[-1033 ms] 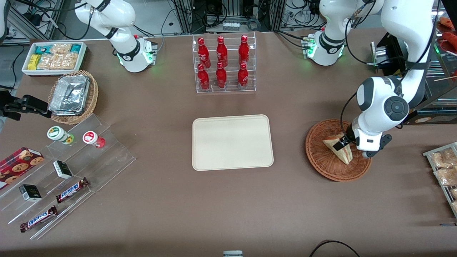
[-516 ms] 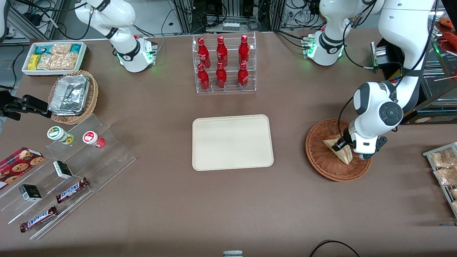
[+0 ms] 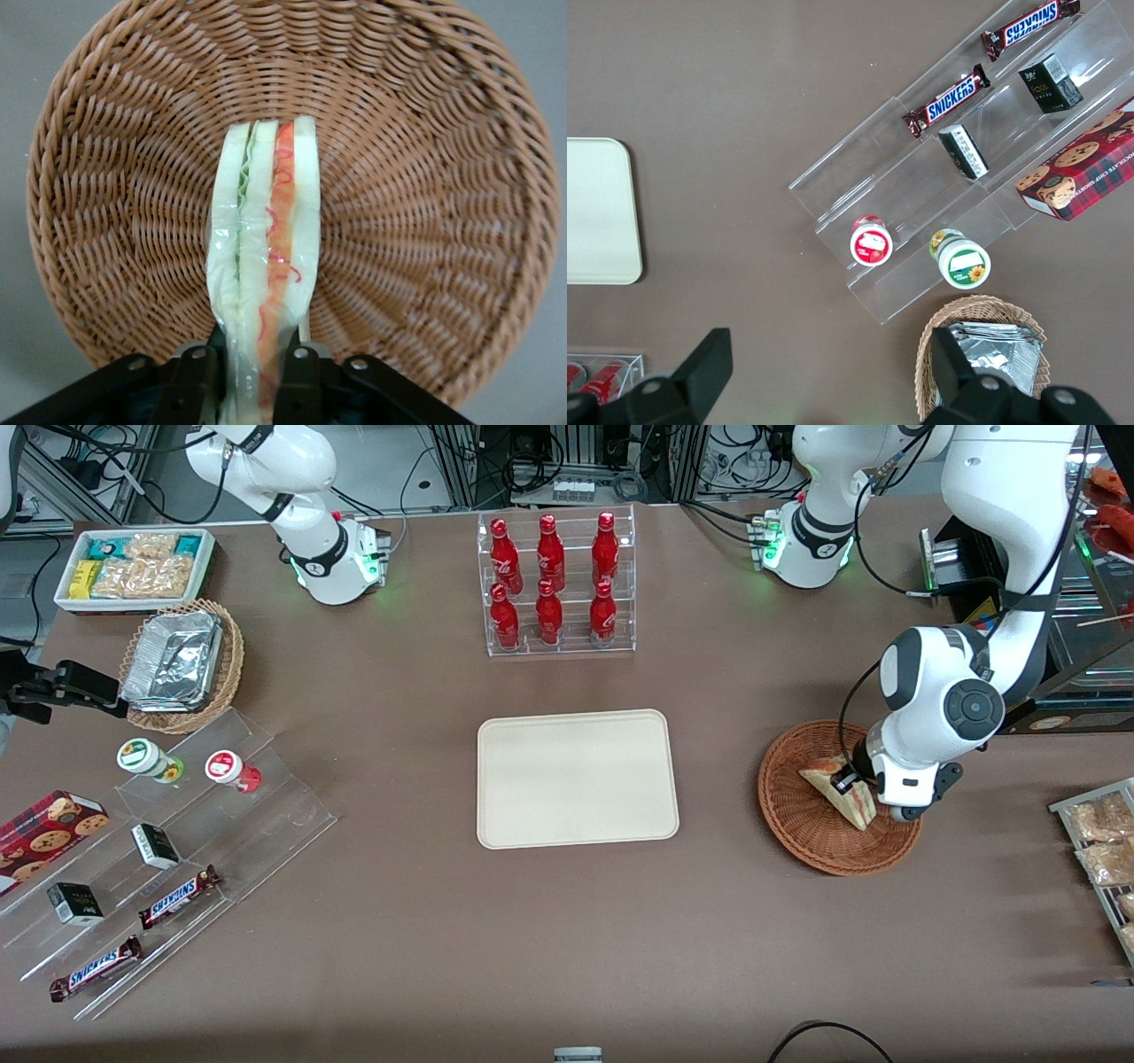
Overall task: Place sandwich from basket to tray
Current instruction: 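Lift the sandwich with the left gripper and carry it over the tray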
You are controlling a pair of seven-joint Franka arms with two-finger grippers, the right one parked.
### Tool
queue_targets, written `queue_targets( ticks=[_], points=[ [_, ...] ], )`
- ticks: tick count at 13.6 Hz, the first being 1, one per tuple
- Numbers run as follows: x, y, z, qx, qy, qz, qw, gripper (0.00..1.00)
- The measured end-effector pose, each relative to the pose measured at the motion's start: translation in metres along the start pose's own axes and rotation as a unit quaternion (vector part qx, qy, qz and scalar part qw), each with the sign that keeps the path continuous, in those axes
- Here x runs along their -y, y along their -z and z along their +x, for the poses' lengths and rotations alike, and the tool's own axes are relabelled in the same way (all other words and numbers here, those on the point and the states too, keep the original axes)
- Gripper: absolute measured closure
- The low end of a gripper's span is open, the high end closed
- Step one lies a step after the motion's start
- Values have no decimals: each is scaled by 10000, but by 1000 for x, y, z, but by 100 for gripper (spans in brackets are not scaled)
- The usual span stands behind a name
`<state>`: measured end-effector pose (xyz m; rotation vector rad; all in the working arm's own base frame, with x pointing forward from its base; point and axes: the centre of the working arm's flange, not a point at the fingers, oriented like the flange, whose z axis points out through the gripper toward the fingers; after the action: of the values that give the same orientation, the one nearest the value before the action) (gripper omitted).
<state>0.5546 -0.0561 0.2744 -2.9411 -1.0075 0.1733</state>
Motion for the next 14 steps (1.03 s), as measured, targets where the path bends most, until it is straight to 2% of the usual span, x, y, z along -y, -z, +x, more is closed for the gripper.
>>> queue_targets(
  ticks=[1, 5, 9, 14],
  points=[
    [-9, 11, -5, 35, -145, 43, 9999, 84],
    [-48, 55, -33, 193, -821, 268, 9961, 85],
    [-97, 64, -84, 145, -1439, 313, 9890, 85],
    [-175, 48, -162, 111, -2295, 339, 9727, 85]
  ],
)
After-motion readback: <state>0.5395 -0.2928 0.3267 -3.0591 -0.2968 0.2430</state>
